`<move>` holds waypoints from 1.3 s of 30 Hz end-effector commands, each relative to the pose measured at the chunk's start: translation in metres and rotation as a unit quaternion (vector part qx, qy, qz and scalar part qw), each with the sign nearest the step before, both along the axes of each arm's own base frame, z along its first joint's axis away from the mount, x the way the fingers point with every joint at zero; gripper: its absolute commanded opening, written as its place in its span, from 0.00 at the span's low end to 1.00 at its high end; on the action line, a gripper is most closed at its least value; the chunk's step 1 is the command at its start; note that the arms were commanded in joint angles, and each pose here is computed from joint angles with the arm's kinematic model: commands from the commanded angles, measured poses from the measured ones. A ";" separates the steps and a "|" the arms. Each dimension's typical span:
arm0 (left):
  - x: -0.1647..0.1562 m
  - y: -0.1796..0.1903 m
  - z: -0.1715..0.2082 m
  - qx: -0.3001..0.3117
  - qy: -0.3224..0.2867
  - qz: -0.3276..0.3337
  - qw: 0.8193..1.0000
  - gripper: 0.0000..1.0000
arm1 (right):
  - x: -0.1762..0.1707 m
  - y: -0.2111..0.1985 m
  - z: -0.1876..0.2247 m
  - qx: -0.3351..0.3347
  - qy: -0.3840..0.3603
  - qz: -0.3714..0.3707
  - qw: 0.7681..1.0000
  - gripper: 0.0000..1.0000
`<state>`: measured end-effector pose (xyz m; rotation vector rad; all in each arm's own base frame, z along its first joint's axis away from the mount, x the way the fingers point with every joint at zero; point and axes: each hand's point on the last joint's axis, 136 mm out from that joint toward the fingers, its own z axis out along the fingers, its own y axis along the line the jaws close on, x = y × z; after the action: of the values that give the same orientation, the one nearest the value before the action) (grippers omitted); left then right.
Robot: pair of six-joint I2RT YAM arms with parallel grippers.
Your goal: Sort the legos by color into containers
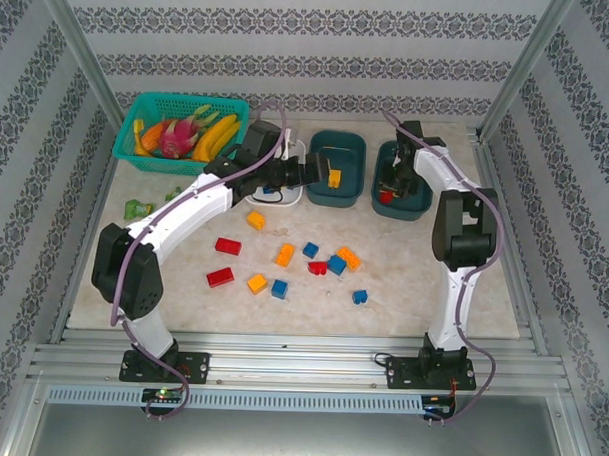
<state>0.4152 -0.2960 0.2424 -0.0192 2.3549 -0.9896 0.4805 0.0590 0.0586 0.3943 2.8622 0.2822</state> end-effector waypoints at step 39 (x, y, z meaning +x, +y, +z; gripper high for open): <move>-0.095 0.129 -0.097 0.194 0.133 0.148 0.961 0.94 | -0.229 0.176 0.152 0.254 -0.257 0.182 0.915 0.65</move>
<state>0.3100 -0.1800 0.1719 -0.2098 2.6374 -0.4571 0.2516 0.2148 0.1944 -0.1269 2.4602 0.9144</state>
